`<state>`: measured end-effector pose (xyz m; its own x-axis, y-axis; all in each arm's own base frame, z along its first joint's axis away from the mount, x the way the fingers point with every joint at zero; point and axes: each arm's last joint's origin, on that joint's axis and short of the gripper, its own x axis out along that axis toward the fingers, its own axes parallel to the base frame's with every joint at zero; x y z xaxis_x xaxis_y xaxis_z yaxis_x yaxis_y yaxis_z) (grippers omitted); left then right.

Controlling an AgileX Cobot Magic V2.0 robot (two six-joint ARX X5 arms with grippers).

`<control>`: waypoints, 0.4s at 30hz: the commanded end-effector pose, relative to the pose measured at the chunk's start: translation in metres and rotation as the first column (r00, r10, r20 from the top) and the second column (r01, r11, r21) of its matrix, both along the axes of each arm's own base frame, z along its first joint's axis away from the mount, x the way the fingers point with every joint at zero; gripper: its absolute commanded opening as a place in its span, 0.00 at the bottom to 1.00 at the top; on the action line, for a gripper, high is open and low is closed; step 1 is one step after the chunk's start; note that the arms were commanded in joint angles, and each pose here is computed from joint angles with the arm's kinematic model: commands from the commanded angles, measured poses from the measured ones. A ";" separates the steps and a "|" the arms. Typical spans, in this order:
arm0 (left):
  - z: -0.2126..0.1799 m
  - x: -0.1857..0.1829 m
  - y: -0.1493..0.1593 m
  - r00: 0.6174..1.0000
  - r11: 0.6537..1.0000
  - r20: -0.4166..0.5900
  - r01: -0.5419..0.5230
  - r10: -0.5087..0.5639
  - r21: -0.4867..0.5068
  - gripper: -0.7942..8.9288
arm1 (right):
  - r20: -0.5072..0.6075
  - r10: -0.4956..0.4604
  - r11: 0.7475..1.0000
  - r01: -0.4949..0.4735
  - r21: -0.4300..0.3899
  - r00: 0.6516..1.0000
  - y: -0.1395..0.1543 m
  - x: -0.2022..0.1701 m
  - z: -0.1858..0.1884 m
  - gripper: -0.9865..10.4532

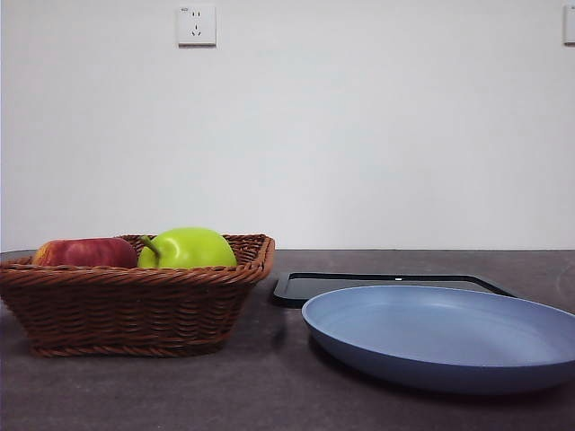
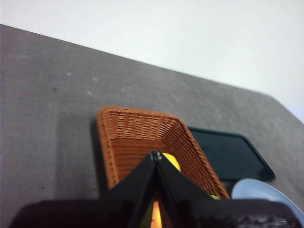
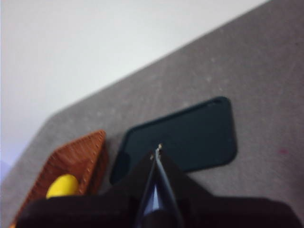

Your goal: Take the lemon from the basket,put the lemon in the plate,hand out the plate

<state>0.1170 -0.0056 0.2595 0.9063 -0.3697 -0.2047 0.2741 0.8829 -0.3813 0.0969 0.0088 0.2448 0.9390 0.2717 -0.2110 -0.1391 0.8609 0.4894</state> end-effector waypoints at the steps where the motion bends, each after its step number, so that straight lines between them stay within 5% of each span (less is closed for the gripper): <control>1: 0.016 0.011 -0.001 0.998 0.996 0.002 0.066 -0.066 0.055 0.09 | -0.029 0.023 0.996 -0.025 -0.082 0.999 0.000 0.004 0.014 0.09; 7: 0.034 0.040 -0.008 0.969 0.974 -0.108 0.225 -0.221 0.026 0.09 | -0.261 0.086 0.983 -0.125 -0.137 0.962 0.002 0.024 0.019 0.09; 12: 0.043 0.058 -0.020 0.913 0.942 -0.264 0.333 -0.311 0.040 0.09 | -0.496 0.143 0.964 -0.234 -0.128 0.856 0.003 0.046 0.000 0.09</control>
